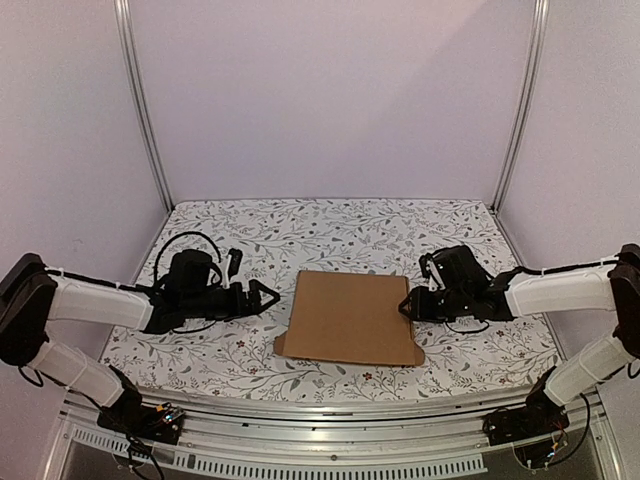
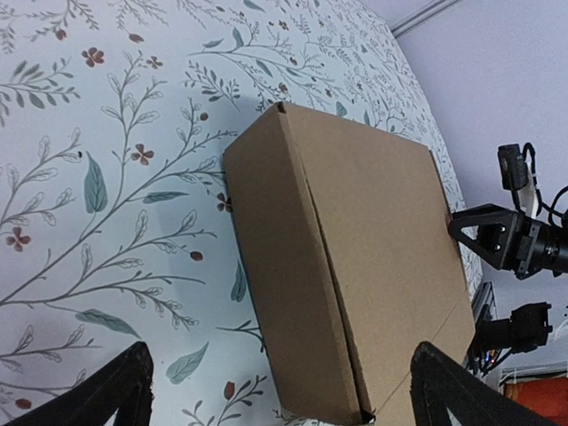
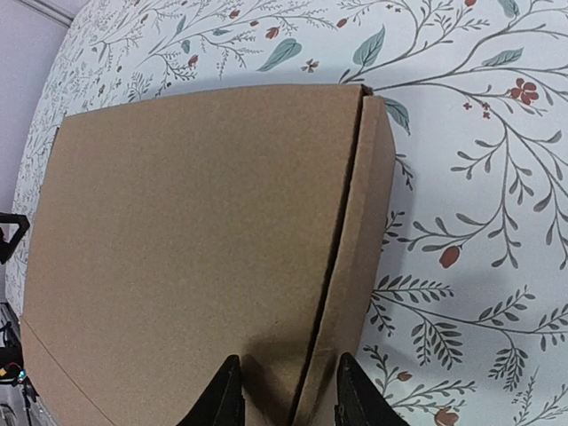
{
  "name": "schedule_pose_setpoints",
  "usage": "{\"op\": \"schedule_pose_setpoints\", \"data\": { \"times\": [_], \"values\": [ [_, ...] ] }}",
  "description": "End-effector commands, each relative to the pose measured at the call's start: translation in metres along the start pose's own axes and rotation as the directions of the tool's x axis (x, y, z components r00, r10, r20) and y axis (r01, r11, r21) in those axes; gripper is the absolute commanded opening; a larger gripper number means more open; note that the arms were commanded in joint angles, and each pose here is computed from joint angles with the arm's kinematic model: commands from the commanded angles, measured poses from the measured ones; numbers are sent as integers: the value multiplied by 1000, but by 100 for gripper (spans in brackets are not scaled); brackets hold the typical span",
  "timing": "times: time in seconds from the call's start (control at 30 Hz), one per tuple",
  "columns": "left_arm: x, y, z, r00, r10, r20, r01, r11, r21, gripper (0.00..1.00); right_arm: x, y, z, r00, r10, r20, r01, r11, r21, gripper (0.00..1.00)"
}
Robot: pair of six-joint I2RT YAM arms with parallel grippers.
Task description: Fold the paper box
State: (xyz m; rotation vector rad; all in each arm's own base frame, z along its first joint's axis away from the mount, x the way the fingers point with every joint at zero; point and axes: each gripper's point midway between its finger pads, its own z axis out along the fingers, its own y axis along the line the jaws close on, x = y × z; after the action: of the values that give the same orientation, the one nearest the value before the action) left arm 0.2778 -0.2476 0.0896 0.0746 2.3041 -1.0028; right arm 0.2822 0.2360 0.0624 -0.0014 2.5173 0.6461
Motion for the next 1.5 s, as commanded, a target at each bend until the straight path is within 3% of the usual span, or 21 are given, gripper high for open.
{"op": "schedule_pose_setpoints", "data": {
  "times": [0.0, 0.73, 1.2, 1.3, 1.47],
  "values": [
    [-2, -8, 14, 999, -31, -10, 32, 994, 106, 100, 32, -30, 9, 996, 63, -68, -60, 997, 55, 30],
    [20, -3, 83, 964, -161, -211, 211, 947, 242, 100, 68, -73, -5, 988, 136, -67, -128, 986, 108, 3],
    [33, -25, 98, 918, -216, -332, 328, 885, 331, 99, 75, -88, -5, 985, 155, -75, -143, 980, 140, 0],
    [33, -28, 96, 910, -227, -346, 347, 875, 339, 90, 74, -88, -5, 985, 153, -76, -141, 980, 141, 0],
    [35, -32, 93, 894, -245, -376, 379, 860, 341, 67, 72, -86, -5, 986, 150, -75, -138, 980, 140, 0]
  ]
}}
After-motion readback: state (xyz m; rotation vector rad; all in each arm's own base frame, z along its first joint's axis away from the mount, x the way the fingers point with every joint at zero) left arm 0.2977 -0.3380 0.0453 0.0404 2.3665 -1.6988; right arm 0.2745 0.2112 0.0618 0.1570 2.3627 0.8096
